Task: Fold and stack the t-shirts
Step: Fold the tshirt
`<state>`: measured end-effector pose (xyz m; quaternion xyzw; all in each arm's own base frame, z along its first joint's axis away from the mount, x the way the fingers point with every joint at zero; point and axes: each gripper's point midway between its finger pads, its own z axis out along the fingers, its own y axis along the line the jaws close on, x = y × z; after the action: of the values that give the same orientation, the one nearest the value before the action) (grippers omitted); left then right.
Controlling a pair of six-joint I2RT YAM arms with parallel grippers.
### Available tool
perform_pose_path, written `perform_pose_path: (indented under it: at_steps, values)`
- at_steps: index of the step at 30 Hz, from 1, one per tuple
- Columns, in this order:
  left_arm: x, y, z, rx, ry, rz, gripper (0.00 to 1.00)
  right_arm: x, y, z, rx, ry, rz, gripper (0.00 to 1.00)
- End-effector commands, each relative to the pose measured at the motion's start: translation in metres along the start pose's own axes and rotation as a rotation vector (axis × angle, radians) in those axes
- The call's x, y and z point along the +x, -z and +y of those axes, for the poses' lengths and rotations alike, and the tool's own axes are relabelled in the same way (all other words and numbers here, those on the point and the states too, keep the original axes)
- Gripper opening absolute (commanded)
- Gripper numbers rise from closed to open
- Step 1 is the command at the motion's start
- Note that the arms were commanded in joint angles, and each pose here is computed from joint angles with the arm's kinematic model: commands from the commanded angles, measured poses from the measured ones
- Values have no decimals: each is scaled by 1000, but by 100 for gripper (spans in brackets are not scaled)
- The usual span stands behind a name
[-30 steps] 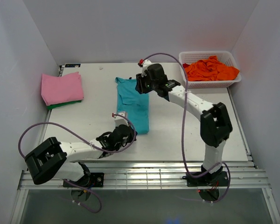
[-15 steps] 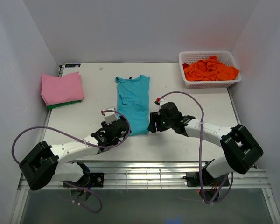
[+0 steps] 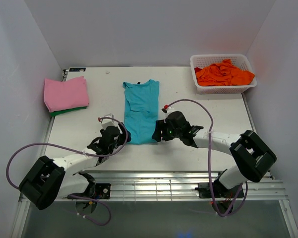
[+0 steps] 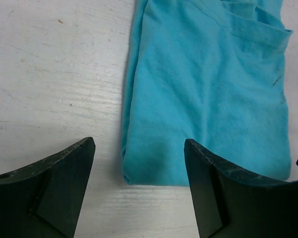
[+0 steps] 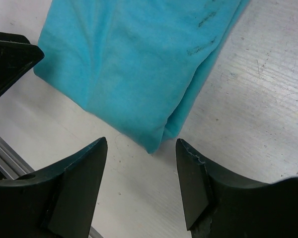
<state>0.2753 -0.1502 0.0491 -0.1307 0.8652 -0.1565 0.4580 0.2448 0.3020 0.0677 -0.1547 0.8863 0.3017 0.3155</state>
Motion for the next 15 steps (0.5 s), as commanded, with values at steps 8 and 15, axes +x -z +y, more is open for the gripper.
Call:
perform_pose_path:
  at_steps: [8,15]
  values:
    - [23,-12,-4,68,-22,96,83,5,-12,-13,44,-20,-21,64]
    - [33,-13,-4,80,-23,134,82,10,-24,-16,45,-33,-13,64]
